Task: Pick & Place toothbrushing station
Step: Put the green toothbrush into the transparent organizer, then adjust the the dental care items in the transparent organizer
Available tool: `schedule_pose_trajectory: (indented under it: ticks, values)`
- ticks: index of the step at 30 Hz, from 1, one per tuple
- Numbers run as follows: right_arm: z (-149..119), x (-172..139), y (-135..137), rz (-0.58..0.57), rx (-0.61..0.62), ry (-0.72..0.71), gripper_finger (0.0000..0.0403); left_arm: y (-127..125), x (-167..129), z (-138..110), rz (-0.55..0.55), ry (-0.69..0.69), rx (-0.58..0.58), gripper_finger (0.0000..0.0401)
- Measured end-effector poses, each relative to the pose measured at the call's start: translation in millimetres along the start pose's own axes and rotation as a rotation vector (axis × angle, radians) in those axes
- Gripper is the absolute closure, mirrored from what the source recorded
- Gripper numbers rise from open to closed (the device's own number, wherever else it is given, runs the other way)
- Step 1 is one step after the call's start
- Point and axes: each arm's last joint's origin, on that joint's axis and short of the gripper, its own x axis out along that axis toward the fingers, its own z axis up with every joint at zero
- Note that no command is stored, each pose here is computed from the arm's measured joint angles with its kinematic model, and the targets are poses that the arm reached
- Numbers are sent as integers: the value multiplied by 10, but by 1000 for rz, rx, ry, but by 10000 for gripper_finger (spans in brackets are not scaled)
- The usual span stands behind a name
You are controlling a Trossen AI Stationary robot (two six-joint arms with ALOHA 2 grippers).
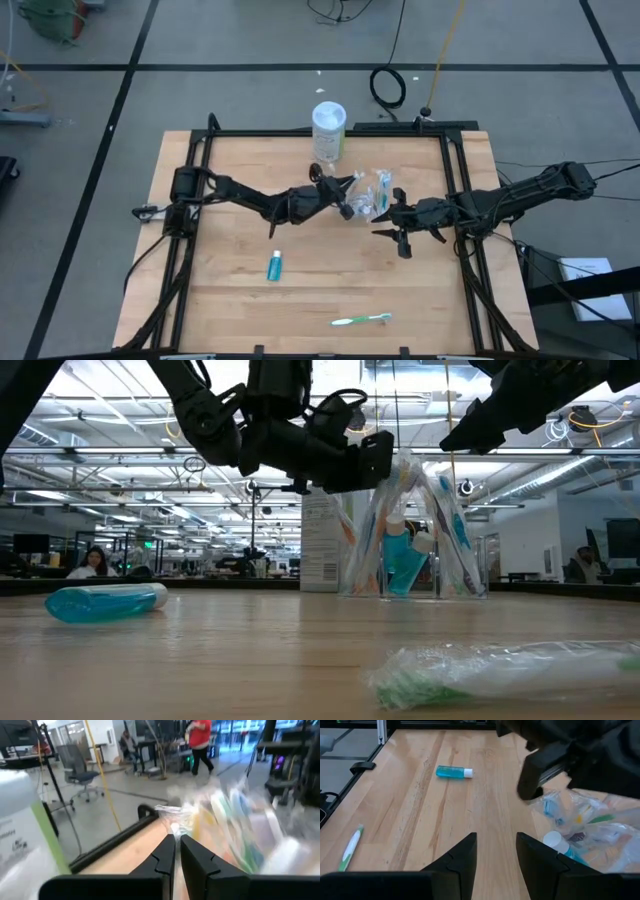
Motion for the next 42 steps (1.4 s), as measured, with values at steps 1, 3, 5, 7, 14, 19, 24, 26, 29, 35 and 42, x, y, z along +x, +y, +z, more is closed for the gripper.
schedule_pose_trajectory:
  ticks: [1,3,5,7,14,19,24,26,29,35,42]
  values:
    - [0,0,0,0,0,0,275,-22,-16,-13,11,13,11,376]
    - [0,-1,0,0,0,0,275,-53,-55,2,61,19,31,375]
    - [0,0,0,1,0,0,275,-75,-98,56,109,13,69,375]
    - [0,0,1,2,0,0,275,-90,-149,141,129,15,121,375]
    - [0,0,1,2,0,0,275,-8,-332,434,100,117,144,373]
    - [0,0,1,3,22,0,275,91,-331,414,4,219,47,341]
    - [0,0,1,3,41,0,275,108,-330,336,-59,296,35,282]
    - [0,0,1,3,41,0,275,95,-358,347,-67,305,62,261]
    - [0,0,1,3,41,0,275,75,-445,485,-62,272,74,239]
    - [0,0,0,1,33,-1,275,17,-734,668,-247,350,148,227]
    - [5,-2,-53,-166,23,-20,275,-301,-806,553,-607,367,32,243]
